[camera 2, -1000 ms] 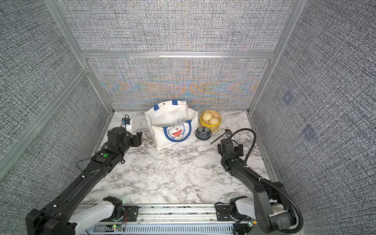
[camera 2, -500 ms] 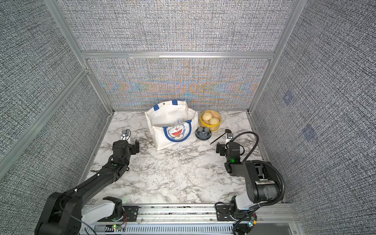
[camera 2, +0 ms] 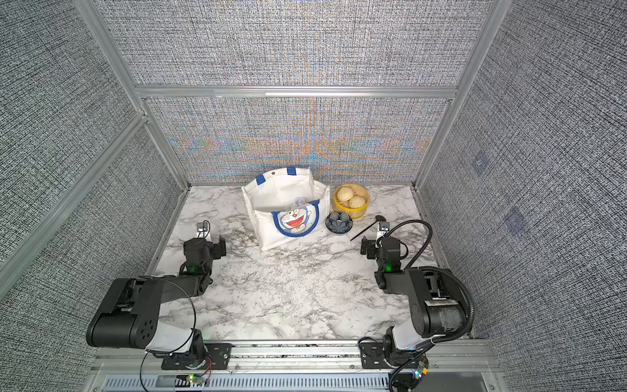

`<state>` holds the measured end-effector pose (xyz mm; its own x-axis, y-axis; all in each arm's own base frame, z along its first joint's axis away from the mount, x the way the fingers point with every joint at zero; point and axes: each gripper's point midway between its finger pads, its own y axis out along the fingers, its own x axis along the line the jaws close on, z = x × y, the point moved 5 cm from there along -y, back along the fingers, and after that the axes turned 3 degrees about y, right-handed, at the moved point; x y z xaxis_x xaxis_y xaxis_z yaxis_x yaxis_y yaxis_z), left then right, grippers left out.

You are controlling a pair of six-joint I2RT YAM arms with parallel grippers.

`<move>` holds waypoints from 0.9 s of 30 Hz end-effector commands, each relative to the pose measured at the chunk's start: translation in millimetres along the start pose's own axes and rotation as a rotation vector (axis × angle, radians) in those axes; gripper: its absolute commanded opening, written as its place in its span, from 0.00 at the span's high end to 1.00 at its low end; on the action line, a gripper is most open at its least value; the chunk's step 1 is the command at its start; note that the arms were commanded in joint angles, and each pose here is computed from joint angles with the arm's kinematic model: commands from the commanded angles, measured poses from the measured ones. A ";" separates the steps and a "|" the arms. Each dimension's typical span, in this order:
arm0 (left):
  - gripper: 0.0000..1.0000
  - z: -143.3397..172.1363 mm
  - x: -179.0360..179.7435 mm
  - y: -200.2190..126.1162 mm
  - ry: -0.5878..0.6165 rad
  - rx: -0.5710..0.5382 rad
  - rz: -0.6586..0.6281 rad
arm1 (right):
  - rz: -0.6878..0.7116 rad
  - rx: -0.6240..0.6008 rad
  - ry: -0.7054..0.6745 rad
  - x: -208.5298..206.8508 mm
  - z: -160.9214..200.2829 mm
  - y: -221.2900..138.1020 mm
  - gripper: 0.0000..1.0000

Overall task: Put the compass set into the canvas bag
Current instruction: Reset both arms

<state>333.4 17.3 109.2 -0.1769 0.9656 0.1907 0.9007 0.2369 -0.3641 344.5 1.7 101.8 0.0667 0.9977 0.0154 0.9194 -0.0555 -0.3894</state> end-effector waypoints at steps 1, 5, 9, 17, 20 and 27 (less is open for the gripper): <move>0.06 -9.5 -0.4 6.1 -0.082 -0.089 0.046 | -0.001 -0.031 0.000 0.6 -6.4 0.0 0.01; 0.01 -10.1 -3.2 6.1 -0.084 -0.078 0.083 | -0.002 -0.030 0.000 0.8 -6.3 0.1 0.01; 0.01 -10.0 -3.0 5.4 -0.082 -0.086 0.083 | -0.001 -0.029 0.000 0.7 -6.1 -0.1 0.01; 0.01 -9.9 -2.8 4.1 -0.079 -0.096 0.083 | -0.008 -0.026 -0.010 2.5 -6.0 0.2 0.01; 0.01 -9.9 -3.7 5.0 -0.079 -0.092 0.087 | -0.009 -0.028 -0.010 2.7 -6.8 0.3 0.01; 0.01 -9.8 -8.5 5.1 -0.064 -0.088 0.140 | -0.008 -0.025 -0.010 2.9 -6.0 0.3 0.01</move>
<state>341.6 11.8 111.9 -0.0939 0.9915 0.0896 0.9435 0.1174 -0.3099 344.8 3.6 102.5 0.0594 0.9982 0.0120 0.9209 -0.0502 -0.3866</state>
